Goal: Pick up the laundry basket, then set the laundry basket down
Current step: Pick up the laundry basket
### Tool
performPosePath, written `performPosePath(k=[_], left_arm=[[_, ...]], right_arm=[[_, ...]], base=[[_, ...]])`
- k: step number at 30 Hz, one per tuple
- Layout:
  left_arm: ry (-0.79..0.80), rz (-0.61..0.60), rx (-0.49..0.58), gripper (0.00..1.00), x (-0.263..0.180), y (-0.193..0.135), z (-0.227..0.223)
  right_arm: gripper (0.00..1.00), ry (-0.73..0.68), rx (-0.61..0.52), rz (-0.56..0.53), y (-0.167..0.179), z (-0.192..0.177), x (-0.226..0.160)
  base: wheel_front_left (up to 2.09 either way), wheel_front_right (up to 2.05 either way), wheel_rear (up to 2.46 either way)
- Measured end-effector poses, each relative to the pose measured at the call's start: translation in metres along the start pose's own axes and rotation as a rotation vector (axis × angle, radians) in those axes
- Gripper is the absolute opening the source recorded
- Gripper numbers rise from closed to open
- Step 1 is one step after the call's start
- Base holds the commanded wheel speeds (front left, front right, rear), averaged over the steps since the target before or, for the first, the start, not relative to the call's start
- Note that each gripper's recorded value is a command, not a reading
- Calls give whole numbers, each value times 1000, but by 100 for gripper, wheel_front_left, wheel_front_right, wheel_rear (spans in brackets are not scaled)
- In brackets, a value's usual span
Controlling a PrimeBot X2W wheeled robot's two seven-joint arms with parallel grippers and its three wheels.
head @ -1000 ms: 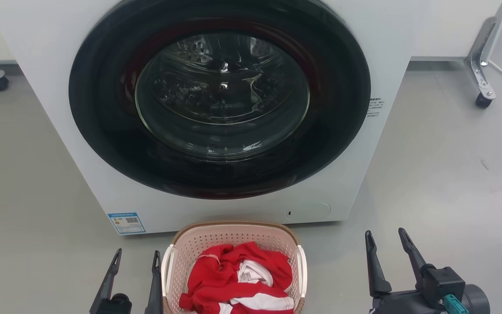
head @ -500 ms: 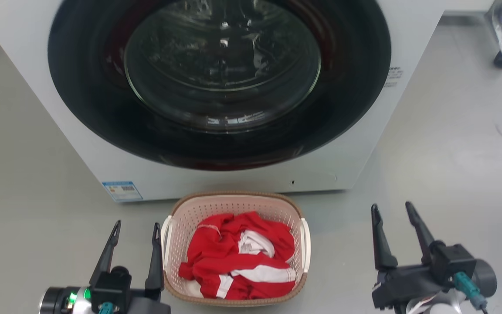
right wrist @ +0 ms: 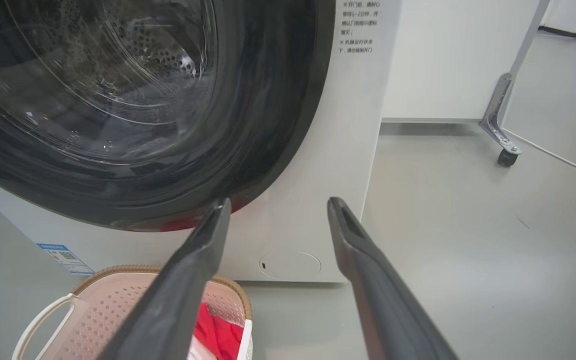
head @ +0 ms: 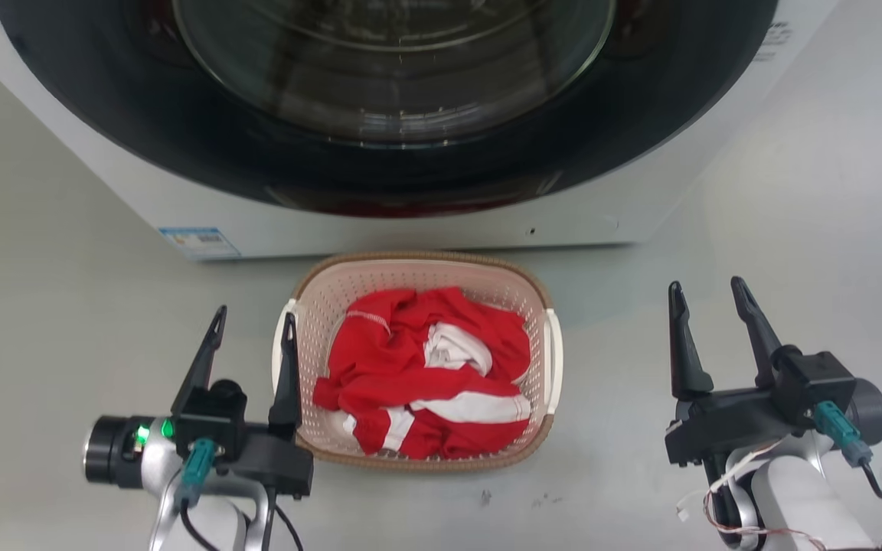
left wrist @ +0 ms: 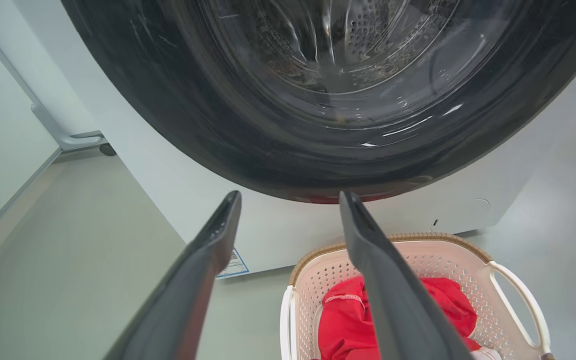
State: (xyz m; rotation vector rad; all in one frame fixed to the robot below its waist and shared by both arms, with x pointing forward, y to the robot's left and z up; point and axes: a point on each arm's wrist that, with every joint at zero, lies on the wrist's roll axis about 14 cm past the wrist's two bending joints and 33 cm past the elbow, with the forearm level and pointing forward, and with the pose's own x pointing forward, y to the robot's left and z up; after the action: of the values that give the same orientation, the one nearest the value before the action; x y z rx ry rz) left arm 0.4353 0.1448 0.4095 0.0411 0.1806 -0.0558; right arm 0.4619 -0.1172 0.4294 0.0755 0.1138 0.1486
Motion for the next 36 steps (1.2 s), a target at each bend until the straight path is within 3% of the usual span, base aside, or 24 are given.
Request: performPosePath(k=[23,36], left_arm=[[369,20,-40,100,56,13,-137],[562,23,-32,100,59,18,-214]], right_arm=[[100,270,41,77,13,-139,68],[100,429,69,129,31,-224,71]], base=[[0,0,0],[0,0,0]])
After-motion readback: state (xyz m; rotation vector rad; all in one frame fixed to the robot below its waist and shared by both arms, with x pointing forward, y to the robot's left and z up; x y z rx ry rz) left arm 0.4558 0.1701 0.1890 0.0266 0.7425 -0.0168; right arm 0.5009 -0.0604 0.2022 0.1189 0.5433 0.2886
